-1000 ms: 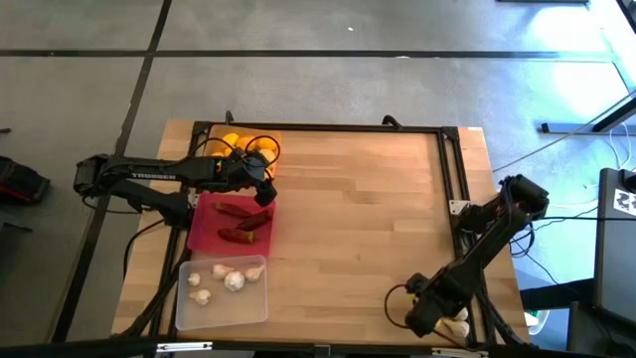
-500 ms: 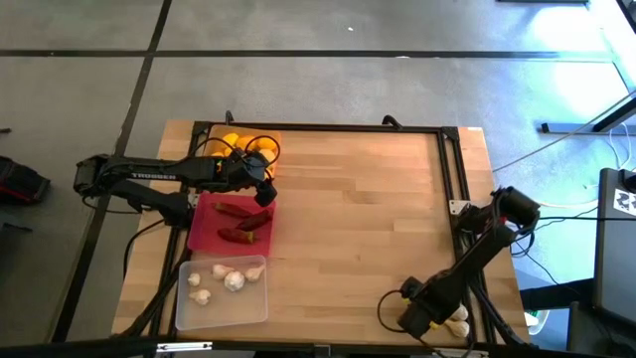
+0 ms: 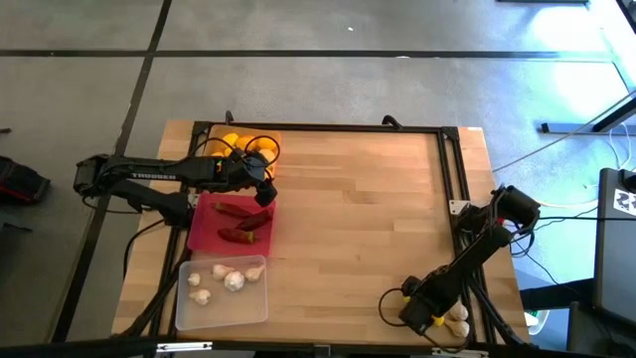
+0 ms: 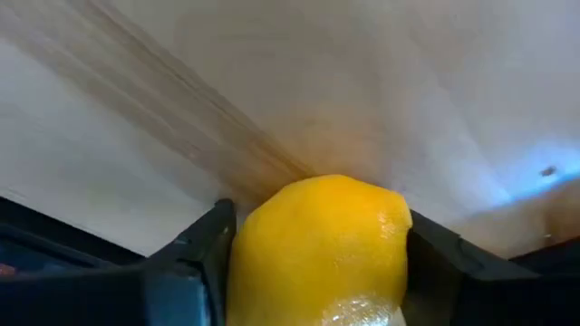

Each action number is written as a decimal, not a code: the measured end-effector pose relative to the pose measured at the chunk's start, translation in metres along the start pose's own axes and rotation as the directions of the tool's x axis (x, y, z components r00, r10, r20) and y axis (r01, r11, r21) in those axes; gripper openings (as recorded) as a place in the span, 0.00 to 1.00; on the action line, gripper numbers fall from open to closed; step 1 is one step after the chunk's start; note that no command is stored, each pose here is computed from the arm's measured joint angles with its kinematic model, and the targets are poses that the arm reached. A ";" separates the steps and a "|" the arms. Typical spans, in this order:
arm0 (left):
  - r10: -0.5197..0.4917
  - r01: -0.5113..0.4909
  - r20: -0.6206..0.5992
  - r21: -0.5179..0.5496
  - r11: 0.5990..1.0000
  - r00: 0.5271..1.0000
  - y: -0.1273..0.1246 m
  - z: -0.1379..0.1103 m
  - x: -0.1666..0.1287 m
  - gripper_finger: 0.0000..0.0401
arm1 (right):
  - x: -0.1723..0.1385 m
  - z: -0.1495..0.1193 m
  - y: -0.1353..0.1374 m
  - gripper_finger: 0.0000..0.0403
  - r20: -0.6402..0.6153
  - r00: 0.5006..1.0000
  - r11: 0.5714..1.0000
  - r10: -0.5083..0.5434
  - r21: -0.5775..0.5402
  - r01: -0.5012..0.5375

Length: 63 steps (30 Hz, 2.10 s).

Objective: Sort produce into baskets
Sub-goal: Put the lemon into the yellow bin

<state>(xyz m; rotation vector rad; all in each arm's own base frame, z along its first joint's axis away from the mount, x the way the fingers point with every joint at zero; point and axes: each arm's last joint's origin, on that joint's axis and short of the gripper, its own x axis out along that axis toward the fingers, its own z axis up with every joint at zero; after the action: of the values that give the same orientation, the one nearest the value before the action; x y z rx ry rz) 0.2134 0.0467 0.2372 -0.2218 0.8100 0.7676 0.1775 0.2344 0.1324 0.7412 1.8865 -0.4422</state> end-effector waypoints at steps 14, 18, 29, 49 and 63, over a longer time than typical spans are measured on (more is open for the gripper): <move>-0.128 0.117 0.149 0.081 0.990 0.980 -0.020 0.010 -0.008 0.68 | -0.066 0.039 -0.034 0.52 0.428 0.903 0.981 -0.050 -0.147 0.124; -0.201 0.184 0.186 0.107 0.977 0.962 -0.028 0.012 -0.013 0.68 | -0.095 0.052 -0.054 0.51 0.612 0.784 0.960 -0.100 -0.149 0.239; -0.484 0.475 0.350 0.119 0.872 0.802 -0.047 0.020 -0.018 0.68 | -0.157 0.062 -0.059 0.53 0.974 0.227 0.880 0.027 -0.131 0.456; -0.683 0.716 0.481 0.149 0.682 0.550 -0.087 0.027 -0.011 0.91 | -0.202 0.090 -0.017 0.54 0.950 -0.093 0.710 0.299 -0.156 0.687; -0.752 0.815 0.529 0.178 0.551 0.393 -0.111 0.033 0.006 0.92 | -0.211 0.097 -0.003 0.54 0.893 -0.187 0.647 0.409 -0.139 0.750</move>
<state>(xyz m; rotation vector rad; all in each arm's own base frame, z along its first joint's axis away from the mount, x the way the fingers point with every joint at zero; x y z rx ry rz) 0.3118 -0.0143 0.2438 -0.4234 0.0172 -0.0858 0.3031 0.1118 0.2839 -0.6315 0.2810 -0.2214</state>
